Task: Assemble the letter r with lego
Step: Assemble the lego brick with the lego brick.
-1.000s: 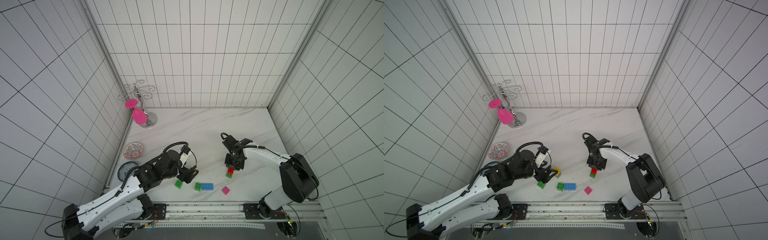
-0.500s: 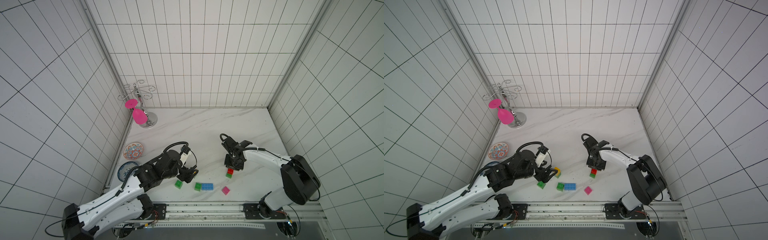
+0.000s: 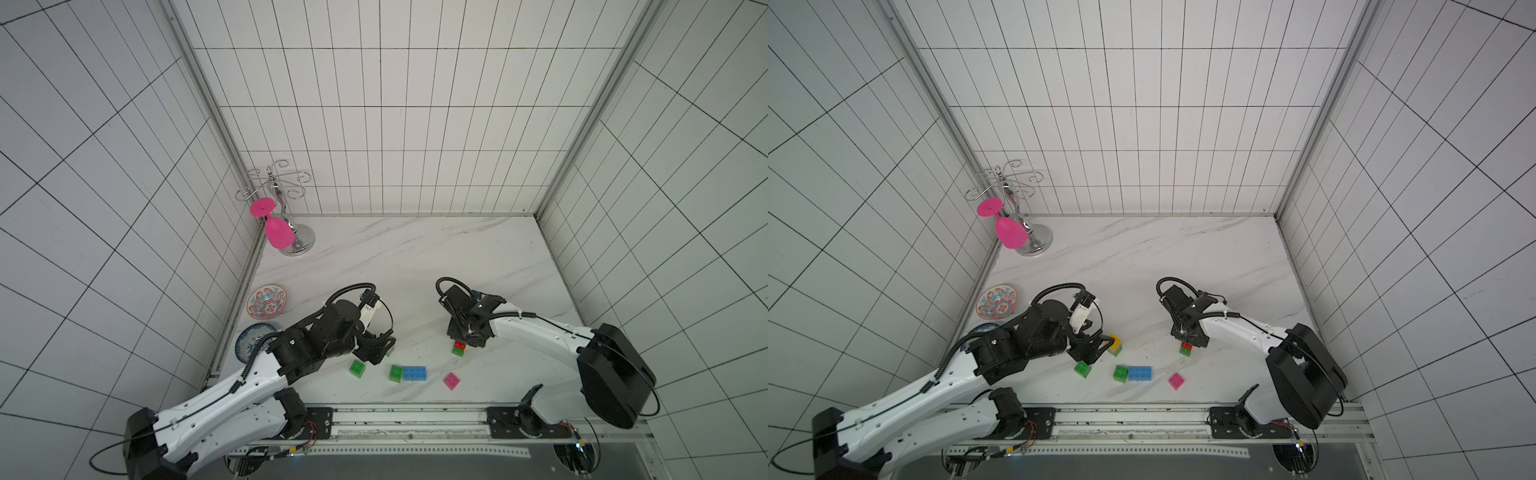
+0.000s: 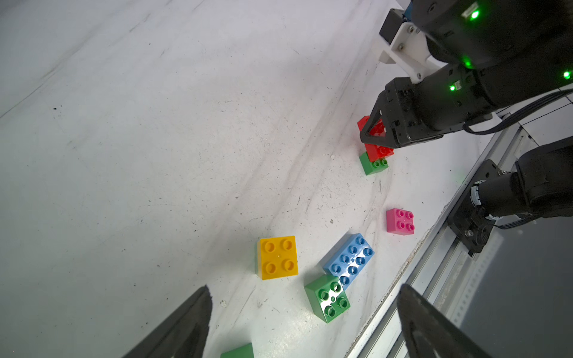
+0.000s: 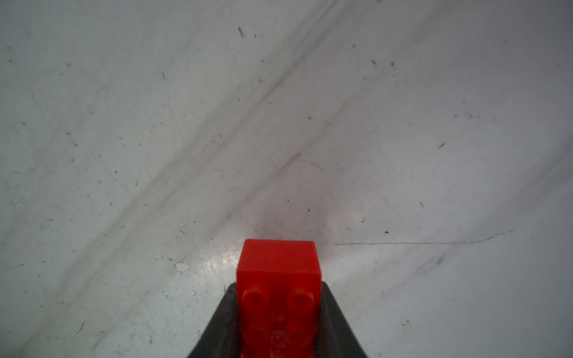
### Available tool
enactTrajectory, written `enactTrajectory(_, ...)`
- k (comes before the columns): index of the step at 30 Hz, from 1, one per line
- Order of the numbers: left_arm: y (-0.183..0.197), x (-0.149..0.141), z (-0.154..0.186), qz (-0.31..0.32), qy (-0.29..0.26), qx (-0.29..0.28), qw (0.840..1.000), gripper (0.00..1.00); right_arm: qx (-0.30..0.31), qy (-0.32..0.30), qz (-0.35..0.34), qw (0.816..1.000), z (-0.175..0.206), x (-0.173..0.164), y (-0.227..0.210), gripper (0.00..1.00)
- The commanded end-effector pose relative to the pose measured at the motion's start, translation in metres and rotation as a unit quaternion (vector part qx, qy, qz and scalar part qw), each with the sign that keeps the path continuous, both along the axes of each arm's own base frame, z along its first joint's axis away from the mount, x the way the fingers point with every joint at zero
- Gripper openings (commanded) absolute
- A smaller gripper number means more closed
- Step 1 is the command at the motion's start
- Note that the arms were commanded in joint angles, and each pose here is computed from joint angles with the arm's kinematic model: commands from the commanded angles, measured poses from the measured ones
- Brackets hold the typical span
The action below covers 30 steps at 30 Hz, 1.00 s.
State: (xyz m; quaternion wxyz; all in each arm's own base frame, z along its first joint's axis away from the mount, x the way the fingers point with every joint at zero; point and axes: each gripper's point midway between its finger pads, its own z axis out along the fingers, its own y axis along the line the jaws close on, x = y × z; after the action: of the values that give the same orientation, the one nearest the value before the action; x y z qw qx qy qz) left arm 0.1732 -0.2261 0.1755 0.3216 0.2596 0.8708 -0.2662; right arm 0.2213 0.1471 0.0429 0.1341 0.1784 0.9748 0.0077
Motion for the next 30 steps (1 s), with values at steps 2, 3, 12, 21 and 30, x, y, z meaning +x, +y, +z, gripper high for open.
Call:
enactTrajectory(2,0.001,0.002,0.002,0.004,-0.01,0.001,1.0,0.94,-0.005,0.029,-0.007,1.0,-0.028,-0.012,-0.008,0.0)
enactTrajectory(3,0.001,0.002,0.001,0.004,-0.01,0.001,1.0,0.94,0.002,0.029,-0.003,1.0,-0.029,-0.011,-0.006,0.0)
enactTrajectory(12,0.003,0.002,0.005,0.008,-0.015,-0.002,1.0,0.94,-0.034,0.063,0.014,0.997,-0.023,-0.017,-0.019,0.0)
enactTrajectory(21,0.002,0.002,0.002,0.007,-0.011,0.001,1.0,0.94,-0.081,0.092,-0.018,0.992,-0.025,-0.026,-0.037,0.0)
enactTrajectory(30,0.002,0.002,0.001,0.008,-0.009,0.003,1.0,0.94,-0.06,0.095,-0.041,0.993,-0.04,-0.028,-0.035,0.0)
